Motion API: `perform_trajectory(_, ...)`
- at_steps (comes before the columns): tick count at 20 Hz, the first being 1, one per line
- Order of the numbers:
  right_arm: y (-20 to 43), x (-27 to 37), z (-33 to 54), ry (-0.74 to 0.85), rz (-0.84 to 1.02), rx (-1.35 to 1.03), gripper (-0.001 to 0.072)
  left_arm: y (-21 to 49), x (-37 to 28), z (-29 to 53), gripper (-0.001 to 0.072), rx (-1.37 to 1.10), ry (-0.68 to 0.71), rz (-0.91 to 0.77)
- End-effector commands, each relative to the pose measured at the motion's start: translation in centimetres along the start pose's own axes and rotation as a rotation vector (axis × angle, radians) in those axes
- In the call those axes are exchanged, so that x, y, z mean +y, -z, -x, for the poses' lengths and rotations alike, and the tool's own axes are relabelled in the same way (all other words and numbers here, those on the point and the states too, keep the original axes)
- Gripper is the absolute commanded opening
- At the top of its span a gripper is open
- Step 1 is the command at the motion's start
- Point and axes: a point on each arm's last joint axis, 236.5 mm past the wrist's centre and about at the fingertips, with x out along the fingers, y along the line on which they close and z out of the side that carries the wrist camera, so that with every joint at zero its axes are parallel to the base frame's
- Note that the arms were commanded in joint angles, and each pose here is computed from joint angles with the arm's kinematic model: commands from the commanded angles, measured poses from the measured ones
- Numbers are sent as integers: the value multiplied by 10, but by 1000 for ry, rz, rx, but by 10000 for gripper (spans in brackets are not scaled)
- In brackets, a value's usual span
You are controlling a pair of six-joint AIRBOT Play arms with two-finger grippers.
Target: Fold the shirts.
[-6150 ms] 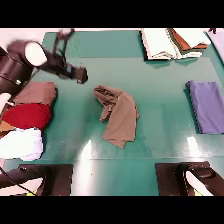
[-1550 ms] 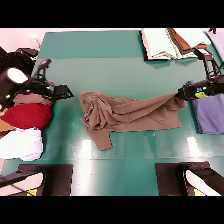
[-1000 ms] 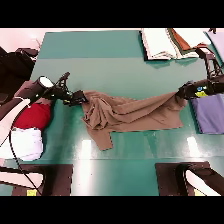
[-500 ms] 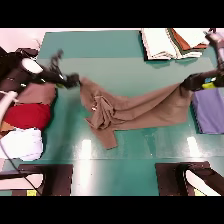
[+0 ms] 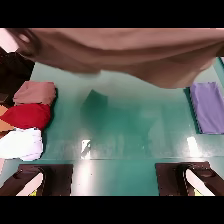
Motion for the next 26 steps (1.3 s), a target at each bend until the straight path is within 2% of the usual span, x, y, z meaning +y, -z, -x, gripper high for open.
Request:
perform_trajectory(1, -13, -8, 50, 82, 2, -80, 17, -63, -32, 64, 29, -179, -21, -90)
perform_trajectory(5, 15, -17, 53, 119, -47, 9, 17, -55, -21, 48, 29, -152, -25, -69)
perform_trajectory(8, 58, -23, 14, 86, -151, 176, 17, 7, 18, -17, 29, 40, -37, 10)
perform_trajectory(14, 197, -15, -127, -53, -276, 686, 17, 273, 104, -144, 30, 678, -46, 309)
perform_trajectory(17, 244, -21, -198, -61, -324, 784, 18, 396, 131, -166, 32, 907, -68, 430)
perform_trajectory(18, 250, -24, -217, -60, -337, 791, 20, 422, 137, -167, 90, 959, -76, 455)
perform_trajectory(19, 254, -29, -231, -58, -349, 805, 114, 438, 143, -167, 443, 989, -89, 486)
perform_trajectory(20, 254, -36, -239, -56, -360, 823, 386, 443, 150, -165, 604, 996, -115, 519)
perform_trajectory(21, 253, -41, -243, -55, -367, 840, 431, 441, 160, -160, 601, 993, -137, 536)
perform_trajectory(26, 241, -36, -225, -133, -412, 811, 430, 431, 188, -83, 600, 1133, -243, 512)
